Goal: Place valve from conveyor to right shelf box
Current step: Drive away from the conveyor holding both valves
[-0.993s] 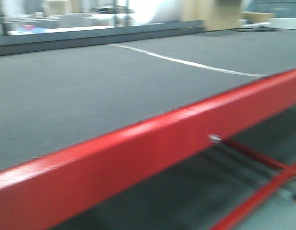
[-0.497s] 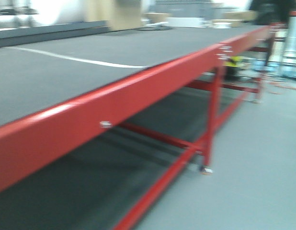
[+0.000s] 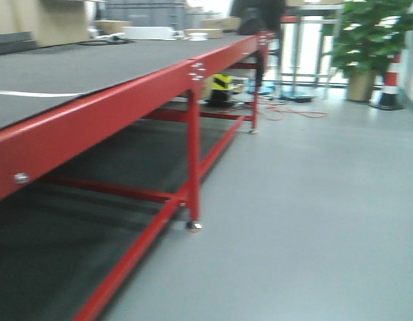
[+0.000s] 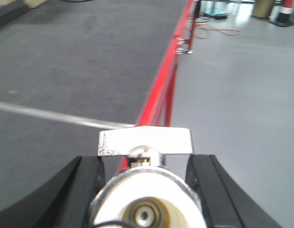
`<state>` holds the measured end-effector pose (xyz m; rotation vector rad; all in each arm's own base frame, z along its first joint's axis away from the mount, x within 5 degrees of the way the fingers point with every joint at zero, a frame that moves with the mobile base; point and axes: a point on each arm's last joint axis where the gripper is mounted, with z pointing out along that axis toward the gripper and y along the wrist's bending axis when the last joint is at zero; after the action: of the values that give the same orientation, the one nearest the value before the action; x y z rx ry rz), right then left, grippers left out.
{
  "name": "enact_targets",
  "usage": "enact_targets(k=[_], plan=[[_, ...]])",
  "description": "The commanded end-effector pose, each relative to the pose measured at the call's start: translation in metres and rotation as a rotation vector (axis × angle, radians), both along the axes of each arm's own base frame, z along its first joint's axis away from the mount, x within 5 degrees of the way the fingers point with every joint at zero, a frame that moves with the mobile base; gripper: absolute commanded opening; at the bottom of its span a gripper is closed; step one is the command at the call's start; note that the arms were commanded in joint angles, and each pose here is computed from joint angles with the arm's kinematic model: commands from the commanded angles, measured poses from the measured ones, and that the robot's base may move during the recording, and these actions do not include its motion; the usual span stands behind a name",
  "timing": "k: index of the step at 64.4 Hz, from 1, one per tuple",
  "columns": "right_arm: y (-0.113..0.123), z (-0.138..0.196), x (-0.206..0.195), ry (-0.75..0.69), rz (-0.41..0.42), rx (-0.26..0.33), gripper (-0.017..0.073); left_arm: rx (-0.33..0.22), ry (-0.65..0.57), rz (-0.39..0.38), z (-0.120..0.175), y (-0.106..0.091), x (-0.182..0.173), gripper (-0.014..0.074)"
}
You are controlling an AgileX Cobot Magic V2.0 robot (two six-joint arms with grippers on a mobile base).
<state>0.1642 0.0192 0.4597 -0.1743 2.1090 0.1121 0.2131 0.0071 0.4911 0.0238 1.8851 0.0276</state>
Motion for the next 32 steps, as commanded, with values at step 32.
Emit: enact_targets(k=[32], plan=[[-0.0009,0.0114,-0.0028,-0.093,-0.006,0.001,-0.0155,-0.007,-0.076,-0.006,0.0103,-0.0019,-0.0039,-0.0111]])
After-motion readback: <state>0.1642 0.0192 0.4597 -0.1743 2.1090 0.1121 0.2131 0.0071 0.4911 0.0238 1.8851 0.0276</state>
